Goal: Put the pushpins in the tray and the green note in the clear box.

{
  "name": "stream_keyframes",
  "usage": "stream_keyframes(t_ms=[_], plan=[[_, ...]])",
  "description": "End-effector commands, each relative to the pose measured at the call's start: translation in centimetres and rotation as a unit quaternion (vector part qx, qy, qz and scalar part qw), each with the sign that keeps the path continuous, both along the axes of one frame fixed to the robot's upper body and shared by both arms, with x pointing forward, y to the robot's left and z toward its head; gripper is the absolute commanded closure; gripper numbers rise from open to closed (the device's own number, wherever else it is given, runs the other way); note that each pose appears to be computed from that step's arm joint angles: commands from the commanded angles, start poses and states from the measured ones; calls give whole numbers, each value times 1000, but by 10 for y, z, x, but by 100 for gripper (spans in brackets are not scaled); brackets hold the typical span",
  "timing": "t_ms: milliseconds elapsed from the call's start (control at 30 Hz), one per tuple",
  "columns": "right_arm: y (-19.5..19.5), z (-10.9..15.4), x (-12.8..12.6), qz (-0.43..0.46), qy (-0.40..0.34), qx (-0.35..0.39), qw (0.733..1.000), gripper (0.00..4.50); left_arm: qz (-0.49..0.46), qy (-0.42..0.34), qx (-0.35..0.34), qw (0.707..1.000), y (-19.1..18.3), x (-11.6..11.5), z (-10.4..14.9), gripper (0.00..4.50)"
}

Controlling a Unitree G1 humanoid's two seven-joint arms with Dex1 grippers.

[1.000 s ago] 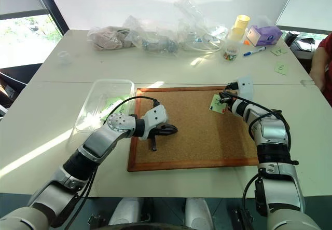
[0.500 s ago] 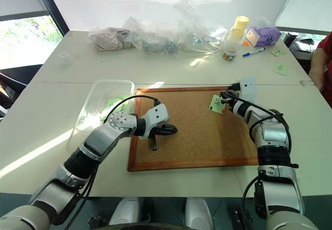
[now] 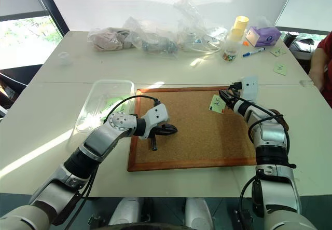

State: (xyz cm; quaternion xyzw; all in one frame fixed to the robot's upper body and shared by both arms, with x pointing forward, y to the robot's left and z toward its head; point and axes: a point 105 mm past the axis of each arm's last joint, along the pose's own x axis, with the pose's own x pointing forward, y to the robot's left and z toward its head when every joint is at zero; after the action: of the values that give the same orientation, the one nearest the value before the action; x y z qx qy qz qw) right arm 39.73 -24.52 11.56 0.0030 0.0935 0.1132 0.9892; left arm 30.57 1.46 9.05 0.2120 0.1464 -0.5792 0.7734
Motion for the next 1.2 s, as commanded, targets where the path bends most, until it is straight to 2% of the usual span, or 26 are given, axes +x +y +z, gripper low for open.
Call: stream_keyframes(t_ms=[33, 167, 200, 267, 400, 700, 867, 1200], plan=[[7, 11, 0, 16, -17, 7, 1000, 179, 28, 13, 27, 999, 12, 5, -13, 450], [9, 5, 2, 17, -3, 10, 1000, 179, 28, 12, 27, 999, 11, 6, -13, 450], [8, 4, 3, 14, -1, 12, 1000, 200, 28, 12, 27, 999, 11, 6, -13, 450], [8, 2, 4, 15, 4, 20, 1000, 266, 29, 11, 28, 999, 12, 6, -13, 450], [7, 3, 5, 13, 4, 31, 999, 448, 31, 10, 29, 999, 12, 6, -14, 450], [8, 17, -2, 26, -43, 11, 999, 448, 43, 11, 56, 997, 20, 8, -24, 450], [5, 35, -6, 18, -94, 5, 995, 448, 55, 25, 72, 996, 26, 9, -32, 450], [-6, 40, -13, -1, -105, 6, 994, 448, 50, 37, 71, 996, 24, 7, -35, 450]])
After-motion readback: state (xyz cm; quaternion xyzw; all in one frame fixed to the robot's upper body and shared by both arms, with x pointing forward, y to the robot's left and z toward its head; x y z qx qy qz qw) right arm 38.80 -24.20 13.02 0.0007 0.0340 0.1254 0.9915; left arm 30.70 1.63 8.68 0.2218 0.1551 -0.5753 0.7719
